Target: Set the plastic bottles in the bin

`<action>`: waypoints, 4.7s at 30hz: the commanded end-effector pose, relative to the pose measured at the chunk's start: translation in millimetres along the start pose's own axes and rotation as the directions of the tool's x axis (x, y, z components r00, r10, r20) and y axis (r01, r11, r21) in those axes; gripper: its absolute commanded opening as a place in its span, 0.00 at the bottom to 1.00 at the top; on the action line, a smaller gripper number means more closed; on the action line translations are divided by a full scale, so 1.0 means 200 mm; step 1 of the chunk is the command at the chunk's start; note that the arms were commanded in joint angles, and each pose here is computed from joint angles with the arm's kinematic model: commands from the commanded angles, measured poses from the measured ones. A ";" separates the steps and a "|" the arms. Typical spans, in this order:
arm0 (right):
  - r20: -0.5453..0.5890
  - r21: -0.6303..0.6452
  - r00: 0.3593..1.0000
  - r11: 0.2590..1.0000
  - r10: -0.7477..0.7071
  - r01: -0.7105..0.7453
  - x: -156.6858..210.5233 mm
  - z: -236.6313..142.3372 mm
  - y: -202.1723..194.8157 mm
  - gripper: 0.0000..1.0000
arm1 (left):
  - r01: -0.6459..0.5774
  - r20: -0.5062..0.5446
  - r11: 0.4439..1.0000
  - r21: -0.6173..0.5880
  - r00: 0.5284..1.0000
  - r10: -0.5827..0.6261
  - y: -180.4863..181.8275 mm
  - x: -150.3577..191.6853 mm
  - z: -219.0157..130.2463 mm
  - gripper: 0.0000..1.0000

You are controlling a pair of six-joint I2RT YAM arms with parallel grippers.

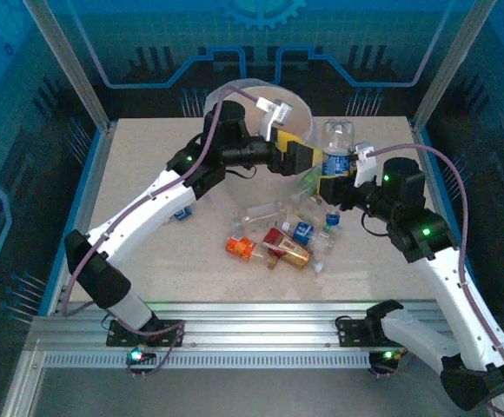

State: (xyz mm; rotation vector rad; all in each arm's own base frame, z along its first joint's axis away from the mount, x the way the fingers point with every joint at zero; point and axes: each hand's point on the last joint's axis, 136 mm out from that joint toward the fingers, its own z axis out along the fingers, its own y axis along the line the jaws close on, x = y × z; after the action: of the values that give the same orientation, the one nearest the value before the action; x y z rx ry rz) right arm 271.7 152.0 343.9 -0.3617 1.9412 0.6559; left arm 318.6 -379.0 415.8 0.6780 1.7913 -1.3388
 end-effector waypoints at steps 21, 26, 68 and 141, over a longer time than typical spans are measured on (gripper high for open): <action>0.049 -0.277 0.993 0.954 -0.106 0.115 -0.07 -0.01 0.33 0.40 | -0.077 0.032 0.963 0.259 0.997 0.072 -0.24 -0.09 0.04 0.81; 0.039 -0.270 0.993 0.956 -0.107 0.114 -0.06 0.00 0.32 0.42 | -0.076 0.033 0.964 0.255 0.997 0.070 -0.23 -0.09 0.04 0.57; 0.011 0.316 1.000 0.949 -0.017 0.013 0.10 -0.20 -0.17 1.00 | -0.195 0.202 0.794 -0.575 0.907 0.369 0.46 -0.65 -0.45 0.31; -0.100 0.512 0.984 0.855 0.147 -0.075 0.28 -0.11 -0.40 1.00 | -0.376 -0.455 0.543 -0.751 0.891 -0.013 1.66 0.11 -0.28 0.33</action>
State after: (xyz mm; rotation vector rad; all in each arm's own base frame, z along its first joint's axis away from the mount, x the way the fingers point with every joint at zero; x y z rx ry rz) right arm 270.8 84.2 285.1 -0.0106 2.1637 0.2010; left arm 572.7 -229.1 280.6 0.5298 2.1247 -0.0938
